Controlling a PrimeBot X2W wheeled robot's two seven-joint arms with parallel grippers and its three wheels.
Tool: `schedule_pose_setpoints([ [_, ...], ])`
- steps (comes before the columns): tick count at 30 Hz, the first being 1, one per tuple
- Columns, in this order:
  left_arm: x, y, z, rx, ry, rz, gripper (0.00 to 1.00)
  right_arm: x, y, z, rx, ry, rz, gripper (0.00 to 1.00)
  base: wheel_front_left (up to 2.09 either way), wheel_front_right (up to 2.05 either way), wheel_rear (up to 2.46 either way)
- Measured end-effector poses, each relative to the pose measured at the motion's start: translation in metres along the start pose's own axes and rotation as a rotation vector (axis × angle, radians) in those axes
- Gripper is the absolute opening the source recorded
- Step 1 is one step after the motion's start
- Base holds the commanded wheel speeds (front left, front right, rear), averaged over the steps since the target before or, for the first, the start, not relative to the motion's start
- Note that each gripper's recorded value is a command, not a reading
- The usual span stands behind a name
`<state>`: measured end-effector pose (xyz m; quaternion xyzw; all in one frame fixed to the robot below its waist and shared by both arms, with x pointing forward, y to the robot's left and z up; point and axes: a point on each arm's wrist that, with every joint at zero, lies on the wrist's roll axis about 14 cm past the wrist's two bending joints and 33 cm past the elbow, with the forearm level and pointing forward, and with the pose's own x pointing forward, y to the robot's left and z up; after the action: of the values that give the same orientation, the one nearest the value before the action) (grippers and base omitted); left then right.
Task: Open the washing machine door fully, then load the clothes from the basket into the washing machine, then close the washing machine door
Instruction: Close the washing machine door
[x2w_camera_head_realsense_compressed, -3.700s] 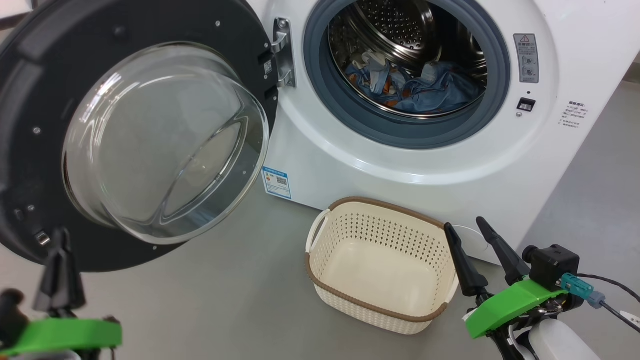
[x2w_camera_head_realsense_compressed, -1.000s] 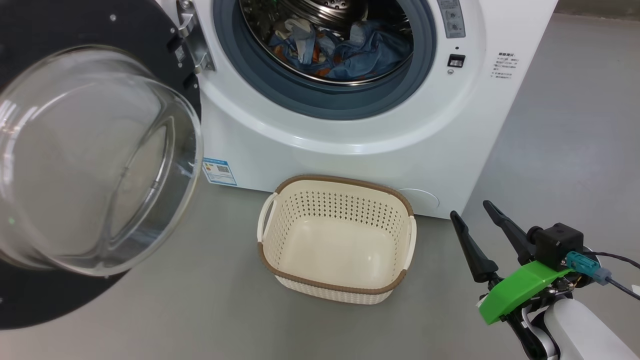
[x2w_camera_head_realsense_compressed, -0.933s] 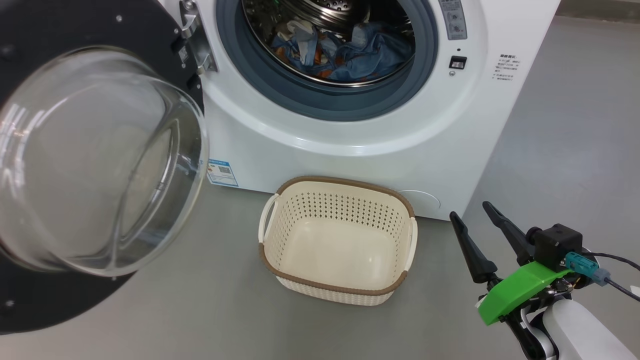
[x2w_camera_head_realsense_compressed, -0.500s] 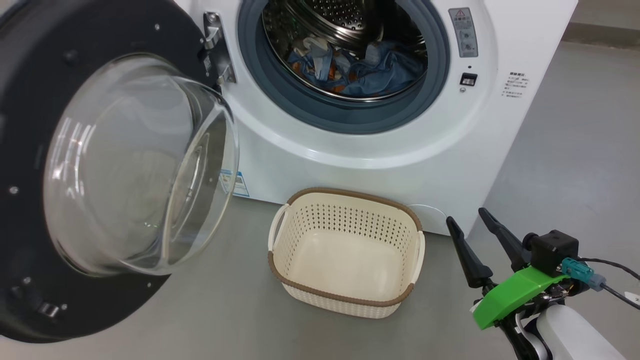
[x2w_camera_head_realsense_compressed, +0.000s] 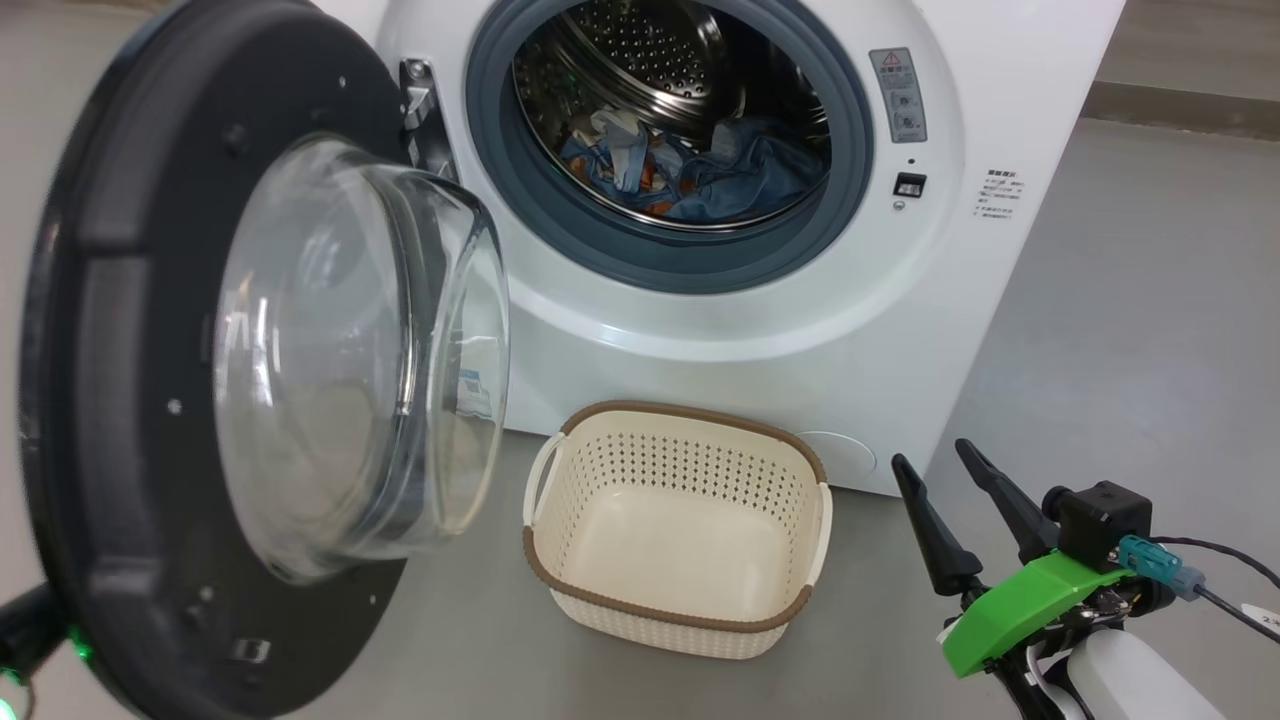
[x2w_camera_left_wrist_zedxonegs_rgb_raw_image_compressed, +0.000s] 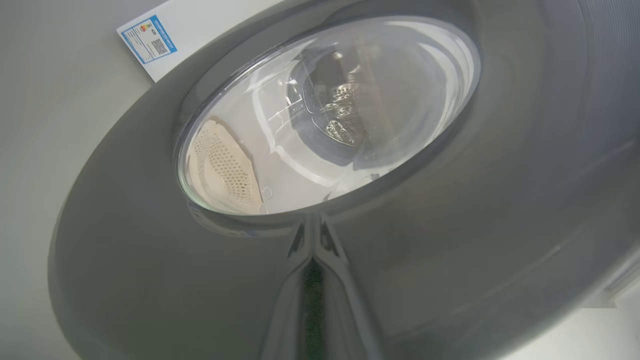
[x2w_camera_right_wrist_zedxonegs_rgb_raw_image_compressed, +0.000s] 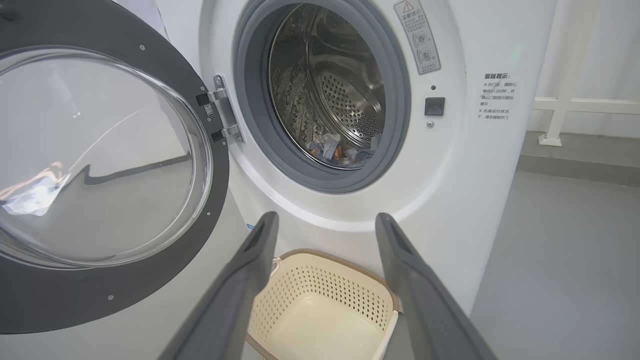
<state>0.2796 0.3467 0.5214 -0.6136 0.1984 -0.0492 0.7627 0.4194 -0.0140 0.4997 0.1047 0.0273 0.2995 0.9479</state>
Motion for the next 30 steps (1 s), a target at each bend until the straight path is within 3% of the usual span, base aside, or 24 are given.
schedule_pose_setpoints([
  [16,0.054,-0.052,-0.093,0.087,0.29,-0.125,0.0,-0.02,-0.02,0.011,0.028,-0.048,-0.089,1.0,0.0,0.0,0.0],
  [30,0.118,-0.078,-0.139,0.125,0.418,-0.181,0.0,-0.063,-0.068,0.019,0.048,-0.096,-0.274,1.0,0.0,0.0,0.0],
])
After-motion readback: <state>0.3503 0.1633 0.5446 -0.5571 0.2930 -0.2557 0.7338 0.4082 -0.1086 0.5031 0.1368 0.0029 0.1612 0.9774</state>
